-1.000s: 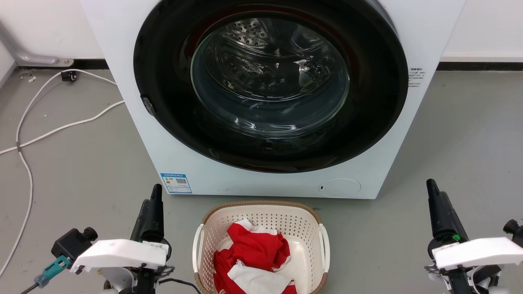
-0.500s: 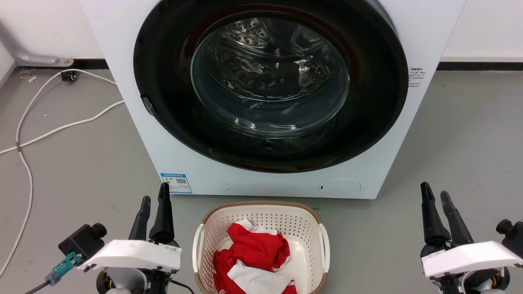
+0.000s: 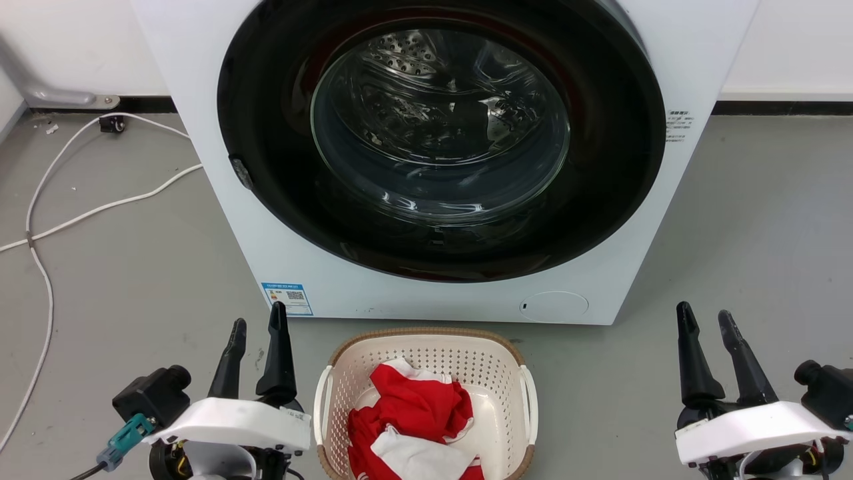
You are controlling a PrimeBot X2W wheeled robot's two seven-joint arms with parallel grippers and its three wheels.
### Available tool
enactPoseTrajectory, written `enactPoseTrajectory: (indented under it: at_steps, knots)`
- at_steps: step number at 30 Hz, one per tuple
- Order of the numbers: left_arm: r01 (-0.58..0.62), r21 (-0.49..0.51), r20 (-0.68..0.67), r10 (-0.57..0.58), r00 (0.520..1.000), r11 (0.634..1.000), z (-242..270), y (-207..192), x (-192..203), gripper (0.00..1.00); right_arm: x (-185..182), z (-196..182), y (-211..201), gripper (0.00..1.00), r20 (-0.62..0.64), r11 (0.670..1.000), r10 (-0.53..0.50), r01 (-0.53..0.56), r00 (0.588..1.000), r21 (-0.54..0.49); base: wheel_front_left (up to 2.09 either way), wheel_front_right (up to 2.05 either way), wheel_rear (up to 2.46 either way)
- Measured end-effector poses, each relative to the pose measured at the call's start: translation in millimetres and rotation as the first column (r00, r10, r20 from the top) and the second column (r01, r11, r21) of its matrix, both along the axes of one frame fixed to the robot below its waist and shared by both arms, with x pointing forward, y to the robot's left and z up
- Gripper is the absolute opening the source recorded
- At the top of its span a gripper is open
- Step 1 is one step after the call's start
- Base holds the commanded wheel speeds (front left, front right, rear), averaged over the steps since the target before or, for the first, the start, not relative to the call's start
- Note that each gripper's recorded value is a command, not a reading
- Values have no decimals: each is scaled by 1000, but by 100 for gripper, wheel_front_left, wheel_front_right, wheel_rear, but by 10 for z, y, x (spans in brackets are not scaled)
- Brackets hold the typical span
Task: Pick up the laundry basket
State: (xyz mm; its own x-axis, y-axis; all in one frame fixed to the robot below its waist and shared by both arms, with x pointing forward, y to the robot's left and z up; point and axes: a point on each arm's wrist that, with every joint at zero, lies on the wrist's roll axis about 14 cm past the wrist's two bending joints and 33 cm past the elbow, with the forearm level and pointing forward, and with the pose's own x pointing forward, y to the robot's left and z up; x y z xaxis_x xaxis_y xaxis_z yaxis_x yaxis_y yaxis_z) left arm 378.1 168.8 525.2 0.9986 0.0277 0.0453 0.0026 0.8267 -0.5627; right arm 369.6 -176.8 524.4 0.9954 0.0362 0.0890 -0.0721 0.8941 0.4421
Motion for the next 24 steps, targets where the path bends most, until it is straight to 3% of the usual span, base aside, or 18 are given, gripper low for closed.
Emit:
enactPoseTrajectory:
  at_steps: [24]
  knots:
    - [-18, 232, 43, 8, 999, 973, 40, -65, -56, 100, -64, 5, 112, 100, 35, 966, 31, -20, 999, -259, 0, 0, 0]
